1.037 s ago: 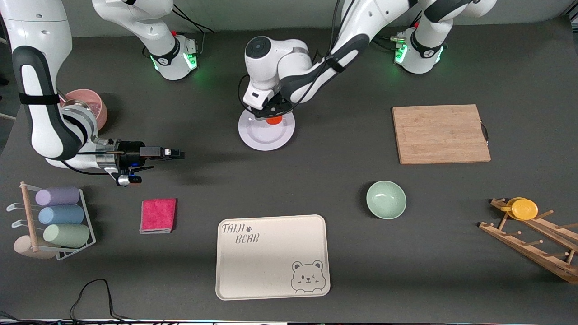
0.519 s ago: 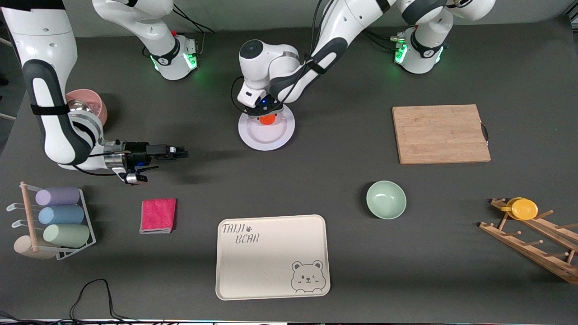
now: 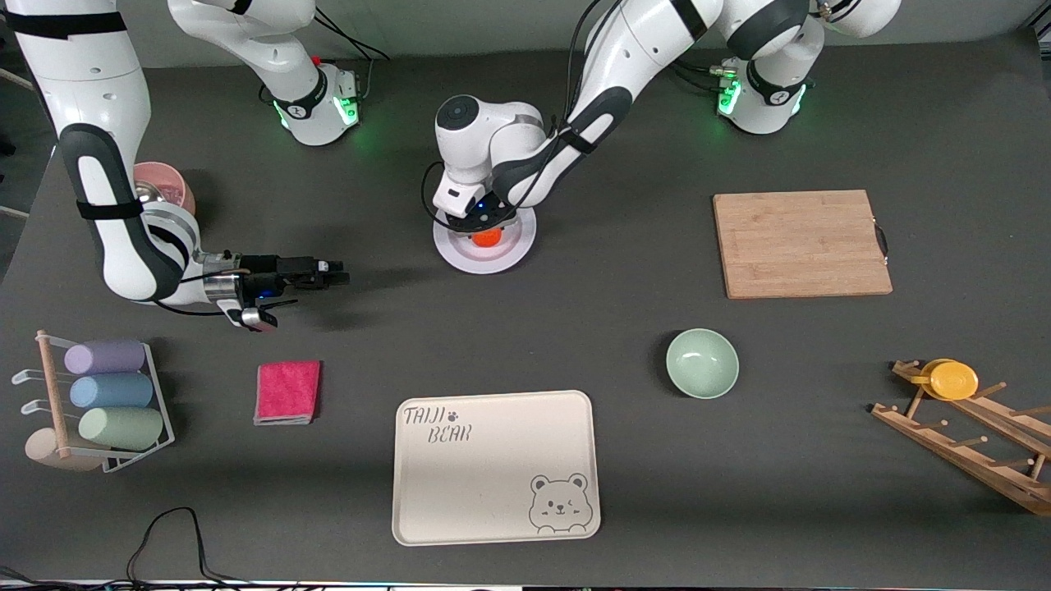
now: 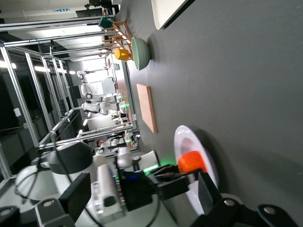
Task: Place orange and plate with both arms
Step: 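Lower the orange onto the plate and open the left gripper, then raise the left gripper away while the right gripper reaches the plate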
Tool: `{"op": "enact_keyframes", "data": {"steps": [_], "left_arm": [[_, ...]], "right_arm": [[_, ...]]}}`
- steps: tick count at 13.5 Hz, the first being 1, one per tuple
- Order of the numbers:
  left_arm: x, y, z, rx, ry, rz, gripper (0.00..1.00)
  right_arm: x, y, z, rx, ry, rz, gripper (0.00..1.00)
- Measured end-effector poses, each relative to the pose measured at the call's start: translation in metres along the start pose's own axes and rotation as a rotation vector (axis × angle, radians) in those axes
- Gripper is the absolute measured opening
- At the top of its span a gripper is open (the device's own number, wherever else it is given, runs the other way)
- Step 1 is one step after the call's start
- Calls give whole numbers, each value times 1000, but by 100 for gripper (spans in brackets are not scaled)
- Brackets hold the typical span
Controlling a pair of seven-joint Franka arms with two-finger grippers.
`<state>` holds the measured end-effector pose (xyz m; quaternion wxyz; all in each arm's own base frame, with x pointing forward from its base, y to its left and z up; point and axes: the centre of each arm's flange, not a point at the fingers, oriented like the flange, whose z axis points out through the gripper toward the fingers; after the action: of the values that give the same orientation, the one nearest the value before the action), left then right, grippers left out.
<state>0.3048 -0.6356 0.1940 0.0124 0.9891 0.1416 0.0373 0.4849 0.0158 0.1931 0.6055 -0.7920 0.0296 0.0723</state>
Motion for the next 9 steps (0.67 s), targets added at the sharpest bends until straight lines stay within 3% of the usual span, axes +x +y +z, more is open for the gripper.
{"op": "enact_keyframes", "data": {"steps": [1, 6, 9], "left_arm": [[2, 3, -4, -8, 3, -1, 99], [11, 16, -53, 24, 14, -14, 100], [43, 6, -128, 54, -46, -11, 100]], "right_arm": [[-5, 6, 2, 7, 13, -3, 100], [-25, 29, 16, 30, 91, -18, 100], [-47, 41, 43, 58, 101, -24, 100]]}}
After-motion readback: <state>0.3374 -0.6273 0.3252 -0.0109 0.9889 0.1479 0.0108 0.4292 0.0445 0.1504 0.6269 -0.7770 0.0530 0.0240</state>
